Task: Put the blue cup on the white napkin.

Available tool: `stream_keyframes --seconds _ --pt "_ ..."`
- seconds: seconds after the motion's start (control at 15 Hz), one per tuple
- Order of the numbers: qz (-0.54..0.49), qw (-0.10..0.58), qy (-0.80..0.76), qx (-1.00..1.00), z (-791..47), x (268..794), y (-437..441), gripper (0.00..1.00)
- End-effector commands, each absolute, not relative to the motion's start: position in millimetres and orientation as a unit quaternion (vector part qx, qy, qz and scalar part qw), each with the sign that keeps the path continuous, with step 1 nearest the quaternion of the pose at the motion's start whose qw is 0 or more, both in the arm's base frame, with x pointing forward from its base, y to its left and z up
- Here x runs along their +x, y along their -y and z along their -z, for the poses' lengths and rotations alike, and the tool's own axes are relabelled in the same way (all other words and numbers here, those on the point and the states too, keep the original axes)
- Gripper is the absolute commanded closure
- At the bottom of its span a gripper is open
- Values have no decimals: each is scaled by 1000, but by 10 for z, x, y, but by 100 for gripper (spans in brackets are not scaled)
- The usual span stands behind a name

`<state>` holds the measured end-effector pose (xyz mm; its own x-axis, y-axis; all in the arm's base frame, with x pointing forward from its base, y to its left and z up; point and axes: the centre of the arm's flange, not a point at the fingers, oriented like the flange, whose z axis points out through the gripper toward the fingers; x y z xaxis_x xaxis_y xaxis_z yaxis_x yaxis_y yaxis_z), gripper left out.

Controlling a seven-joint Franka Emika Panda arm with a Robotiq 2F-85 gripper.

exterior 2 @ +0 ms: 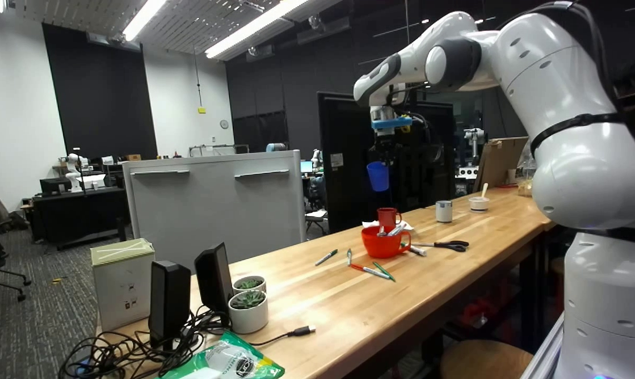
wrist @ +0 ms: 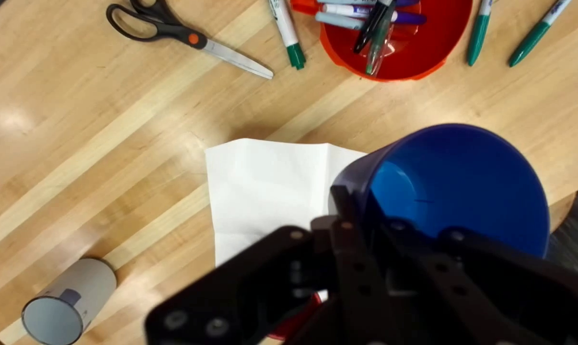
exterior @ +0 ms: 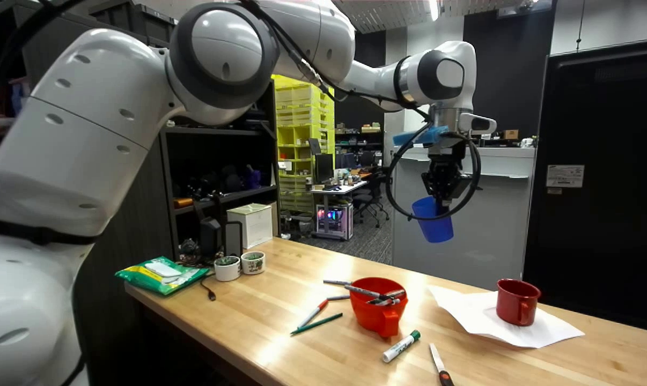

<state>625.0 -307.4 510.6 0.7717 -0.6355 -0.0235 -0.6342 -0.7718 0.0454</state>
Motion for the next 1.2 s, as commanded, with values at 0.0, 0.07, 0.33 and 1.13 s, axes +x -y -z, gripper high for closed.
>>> stream_keyframes --seconds 0.0,0.07,0.33,1.13 --pt "16 15 373 928 -5085 6458 3368 99" --pt "17 16 381 924 -5048 6463 3432 99" --pt "13 10 412 911 -4907 6497 3631 99" --pt "20 -64 484 873 -4262 6515 4106 99"
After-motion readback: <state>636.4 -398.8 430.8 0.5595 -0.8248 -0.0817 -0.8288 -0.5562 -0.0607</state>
